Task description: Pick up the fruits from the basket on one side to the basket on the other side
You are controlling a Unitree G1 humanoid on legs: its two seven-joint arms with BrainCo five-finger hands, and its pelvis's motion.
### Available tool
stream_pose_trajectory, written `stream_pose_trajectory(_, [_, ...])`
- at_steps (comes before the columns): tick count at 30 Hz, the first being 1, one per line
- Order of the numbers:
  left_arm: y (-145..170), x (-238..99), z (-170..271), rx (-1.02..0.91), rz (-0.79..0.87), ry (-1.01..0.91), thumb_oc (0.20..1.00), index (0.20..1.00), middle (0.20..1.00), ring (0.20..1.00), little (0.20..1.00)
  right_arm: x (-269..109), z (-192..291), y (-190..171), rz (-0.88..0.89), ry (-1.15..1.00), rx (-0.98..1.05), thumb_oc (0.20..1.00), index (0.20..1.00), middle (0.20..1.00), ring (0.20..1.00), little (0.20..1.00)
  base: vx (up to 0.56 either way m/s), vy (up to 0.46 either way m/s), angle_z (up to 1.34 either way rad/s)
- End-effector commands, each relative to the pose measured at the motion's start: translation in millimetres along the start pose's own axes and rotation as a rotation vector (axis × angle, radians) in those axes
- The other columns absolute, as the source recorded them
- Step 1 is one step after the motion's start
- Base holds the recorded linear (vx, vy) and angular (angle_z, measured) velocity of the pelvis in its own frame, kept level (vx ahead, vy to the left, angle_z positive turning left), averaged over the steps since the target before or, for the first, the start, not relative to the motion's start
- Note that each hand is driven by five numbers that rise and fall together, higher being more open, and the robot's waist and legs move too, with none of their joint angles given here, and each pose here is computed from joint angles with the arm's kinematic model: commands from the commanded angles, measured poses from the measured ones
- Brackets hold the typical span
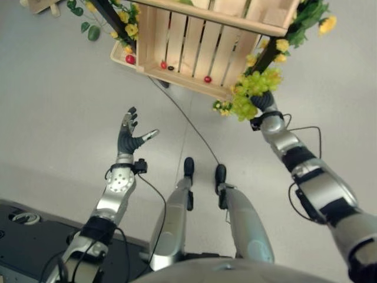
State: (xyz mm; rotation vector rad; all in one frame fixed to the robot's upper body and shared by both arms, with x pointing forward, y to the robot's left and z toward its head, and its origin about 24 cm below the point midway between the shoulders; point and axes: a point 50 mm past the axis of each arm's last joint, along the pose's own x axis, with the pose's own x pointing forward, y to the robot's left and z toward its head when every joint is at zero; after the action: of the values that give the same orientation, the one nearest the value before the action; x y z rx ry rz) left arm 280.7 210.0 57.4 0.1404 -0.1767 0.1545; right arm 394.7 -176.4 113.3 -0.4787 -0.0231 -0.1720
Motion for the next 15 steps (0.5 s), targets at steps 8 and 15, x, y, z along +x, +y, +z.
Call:
stream_pose_trajectory(8, [2.0,6.5,18.6,0.02,-0.004,-0.091,1.0,1.0,1.0,1.0,1.0,-0.1,92.7,37.7,0.114,-0.31,0.133,0.2,0.2,0.2,0.2,0.2,0.0,0.0,0.0])
stream_pose_trajectory(15, [-1.8,8.4,19.8,0.033,-0.014,-0.098,1.0,1.0,1.0,1.0,1.0,-10.8,77.4,57.7,0.183,-0.285,0.097,0.2,0.2,0.2,0.2,0.2,-0.01,-0.001,0.03])
